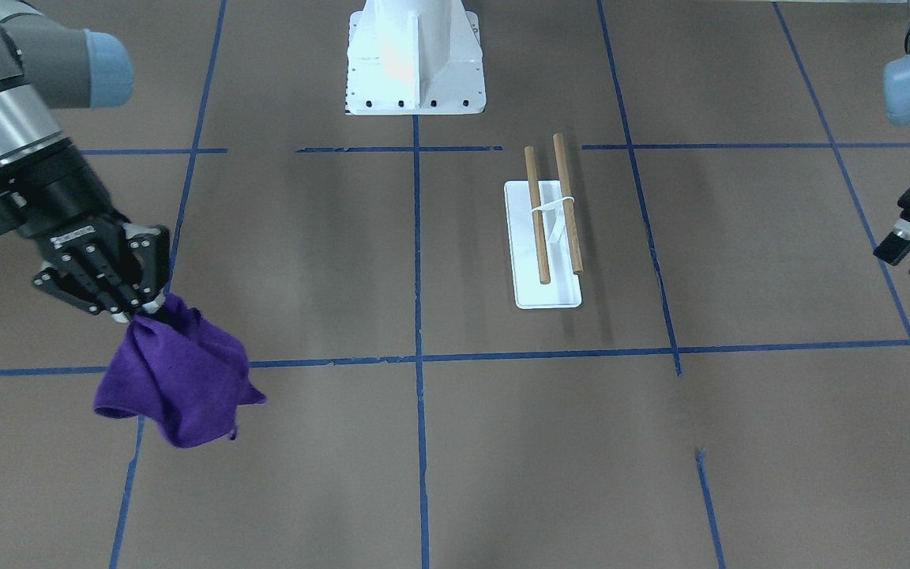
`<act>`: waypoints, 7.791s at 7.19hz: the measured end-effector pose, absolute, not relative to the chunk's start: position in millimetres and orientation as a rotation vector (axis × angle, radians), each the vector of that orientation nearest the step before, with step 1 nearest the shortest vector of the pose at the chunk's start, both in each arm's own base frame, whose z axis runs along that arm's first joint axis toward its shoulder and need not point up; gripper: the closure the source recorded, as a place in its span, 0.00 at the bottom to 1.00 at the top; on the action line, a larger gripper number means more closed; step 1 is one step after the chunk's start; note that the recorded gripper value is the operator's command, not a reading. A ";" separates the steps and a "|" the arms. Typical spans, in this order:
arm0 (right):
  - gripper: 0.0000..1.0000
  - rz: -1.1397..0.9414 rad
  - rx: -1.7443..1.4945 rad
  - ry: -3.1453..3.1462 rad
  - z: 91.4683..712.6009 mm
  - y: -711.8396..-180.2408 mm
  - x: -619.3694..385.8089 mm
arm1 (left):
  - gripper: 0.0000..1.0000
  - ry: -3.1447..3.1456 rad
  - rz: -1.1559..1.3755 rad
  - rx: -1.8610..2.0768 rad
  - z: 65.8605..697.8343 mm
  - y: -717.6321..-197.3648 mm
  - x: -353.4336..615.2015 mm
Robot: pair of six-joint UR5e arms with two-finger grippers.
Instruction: Hang towel on rack
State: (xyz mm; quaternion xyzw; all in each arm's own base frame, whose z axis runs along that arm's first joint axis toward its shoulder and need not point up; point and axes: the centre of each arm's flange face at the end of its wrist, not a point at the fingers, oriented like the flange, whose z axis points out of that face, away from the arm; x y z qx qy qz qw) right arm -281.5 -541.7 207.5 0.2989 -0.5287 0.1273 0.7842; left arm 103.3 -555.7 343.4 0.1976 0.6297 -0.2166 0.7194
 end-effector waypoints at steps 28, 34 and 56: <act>0.00 0.234 0.694 -1.348 113.4 -388.1 -407.8 | 1.00 1.723 -0.597 0.132 117.2 -484.0 378.9; 0.00 0.172 0.573 -1.274 196.1 -376.4 -301.4 | 1.00 1.681 -0.608 0.169 116.3 -516.1 308.5; 0.00 -0.186 0.155 -0.687 517.1 -512.3 -25.8 | 0.00 0.537 -0.518 0.693 336.2 -344.9 386.6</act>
